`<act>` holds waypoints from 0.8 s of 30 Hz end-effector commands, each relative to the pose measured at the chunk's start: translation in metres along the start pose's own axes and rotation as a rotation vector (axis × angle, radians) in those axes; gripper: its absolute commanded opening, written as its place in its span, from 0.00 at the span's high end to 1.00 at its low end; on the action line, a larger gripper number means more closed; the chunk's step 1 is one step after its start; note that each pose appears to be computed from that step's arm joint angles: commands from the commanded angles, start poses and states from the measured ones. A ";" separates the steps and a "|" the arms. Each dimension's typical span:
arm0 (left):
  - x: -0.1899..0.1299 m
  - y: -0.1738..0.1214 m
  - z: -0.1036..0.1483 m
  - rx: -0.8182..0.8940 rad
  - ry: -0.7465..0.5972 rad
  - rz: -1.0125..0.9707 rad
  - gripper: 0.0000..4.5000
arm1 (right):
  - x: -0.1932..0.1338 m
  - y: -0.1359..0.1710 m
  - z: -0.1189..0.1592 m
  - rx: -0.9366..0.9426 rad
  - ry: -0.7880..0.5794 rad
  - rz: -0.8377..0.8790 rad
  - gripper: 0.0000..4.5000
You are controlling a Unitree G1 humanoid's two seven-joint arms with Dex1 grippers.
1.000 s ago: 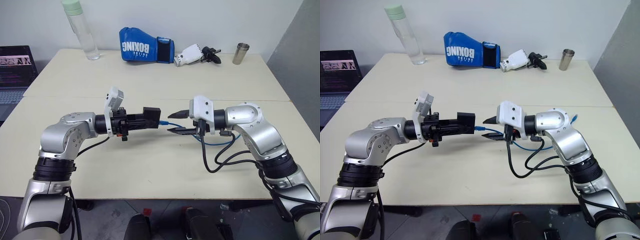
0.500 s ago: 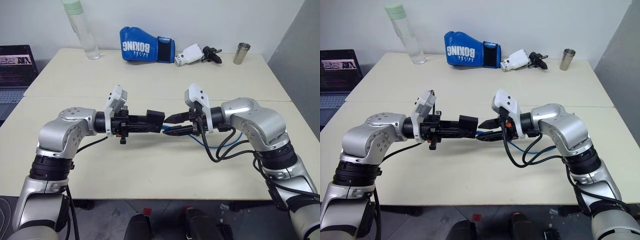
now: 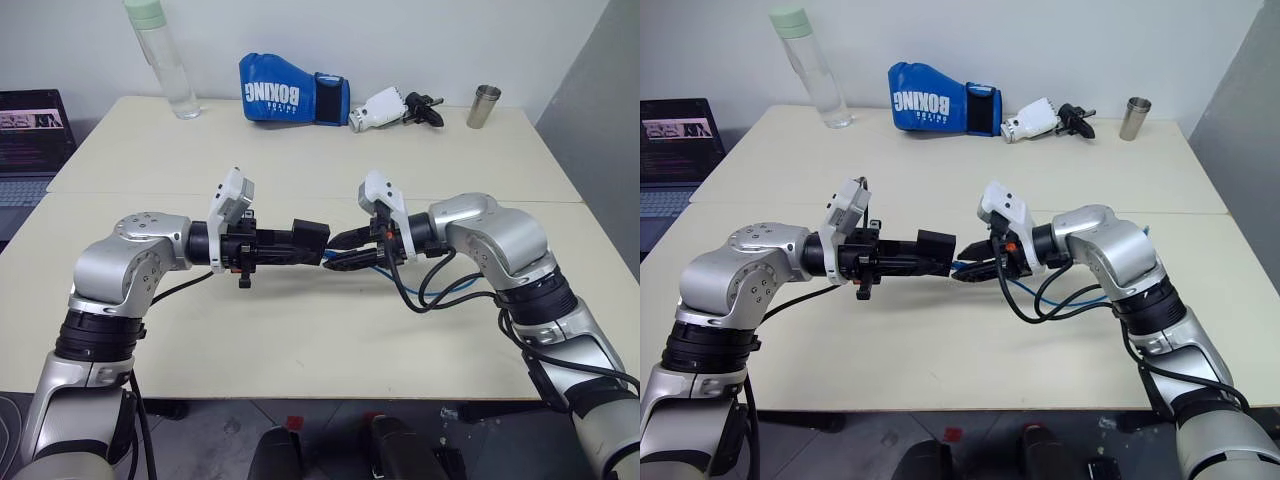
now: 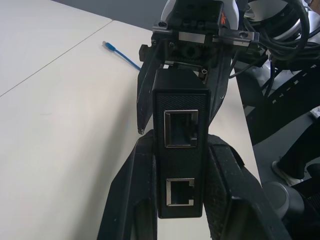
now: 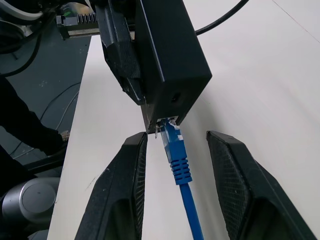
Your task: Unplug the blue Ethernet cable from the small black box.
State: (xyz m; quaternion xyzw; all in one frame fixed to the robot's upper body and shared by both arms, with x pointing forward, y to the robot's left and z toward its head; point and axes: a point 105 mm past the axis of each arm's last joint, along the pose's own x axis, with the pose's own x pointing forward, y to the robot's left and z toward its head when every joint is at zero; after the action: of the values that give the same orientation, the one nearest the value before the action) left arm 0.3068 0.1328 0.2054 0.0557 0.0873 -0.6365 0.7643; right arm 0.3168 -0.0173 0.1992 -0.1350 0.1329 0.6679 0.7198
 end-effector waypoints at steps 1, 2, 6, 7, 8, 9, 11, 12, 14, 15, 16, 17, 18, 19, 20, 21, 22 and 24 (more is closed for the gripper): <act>-0.004 -0.003 0.012 0.065 0.000 0.001 0.82 | -0.002 0.002 0.015 -0.051 -0.013 0.035 0.56; -0.004 -0.004 0.012 0.065 0.000 0.001 0.82 | -0.002 0.001 0.015 -0.050 -0.011 0.039 0.56; -0.004 -0.005 0.012 0.068 0.003 -0.004 0.82 | -0.001 0.000 0.017 -0.043 -0.012 0.050 0.56; -0.004 -0.005 0.012 0.069 0.004 -0.005 0.82 | -0.001 0.000 0.017 -0.041 -0.009 0.054 0.60; -0.003 -0.005 0.012 0.069 0.005 -0.006 0.82 | -0.001 0.001 0.017 -0.040 -0.008 0.058 0.63; -0.003 -0.006 0.012 0.070 0.005 -0.007 0.82 | 0.000 0.001 0.017 -0.038 -0.006 0.060 0.67; -0.003 -0.006 0.012 0.072 0.006 -0.009 0.82 | 0.000 0.000 0.017 -0.039 0.000 0.064 0.76; -0.003 -0.006 0.012 0.073 0.006 -0.011 0.82 | 0.000 0.000 0.017 -0.038 0.002 0.065 0.83; -0.002 -0.007 0.012 0.075 0.007 -0.015 0.82 | 0.001 0.000 0.017 -0.036 0.004 0.068 0.95; -0.002 -0.007 0.012 0.075 0.008 -0.017 0.82 | 0.001 0.000 0.017 -0.035 0.004 0.069 1.00; -0.002 -0.008 0.012 0.076 0.009 -0.020 0.82 | 0.001 0.000 0.017 -0.033 0.005 0.072 1.00; -0.002 -0.009 0.011 0.078 0.014 -0.025 0.82 | 0.001 0.000 0.016 -0.028 0.008 0.076 1.00; -0.001 -0.010 0.010 0.079 0.018 -0.028 0.82 | 0.001 0.000 0.016 -0.023 0.012 0.079 1.00; -0.001 -0.011 0.010 0.080 0.022 -0.031 0.82 | 0.001 0.000 0.015 -0.018 0.015 0.083 1.00; -0.001 -0.011 0.009 0.082 0.024 -0.034 0.82 | 0.000 0.000 0.015 -0.013 0.018 0.086 1.00; 0.000 -0.012 0.009 0.084 0.027 -0.037 0.82 | 0.000 0.000 0.014 -0.010 0.022 0.088 1.00; 0.000 -0.013 0.009 0.087 0.030 -0.039 0.82 | 0.000 0.000 0.014 -0.007 0.026 0.089 1.00; 0.000 -0.013 0.008 0.093 0.036 -0.043 0.82 | -0.001 -0.001 0.011 0.001 0.036 0.090 1.00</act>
State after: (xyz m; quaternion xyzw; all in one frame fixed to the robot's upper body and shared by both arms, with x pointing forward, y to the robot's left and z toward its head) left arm 0.3016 0.1326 0.2048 0.0755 0.0904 -0.6406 0.7588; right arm 0.3168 -0.0149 0.1987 -0.1267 0.1653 0.6968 0.6864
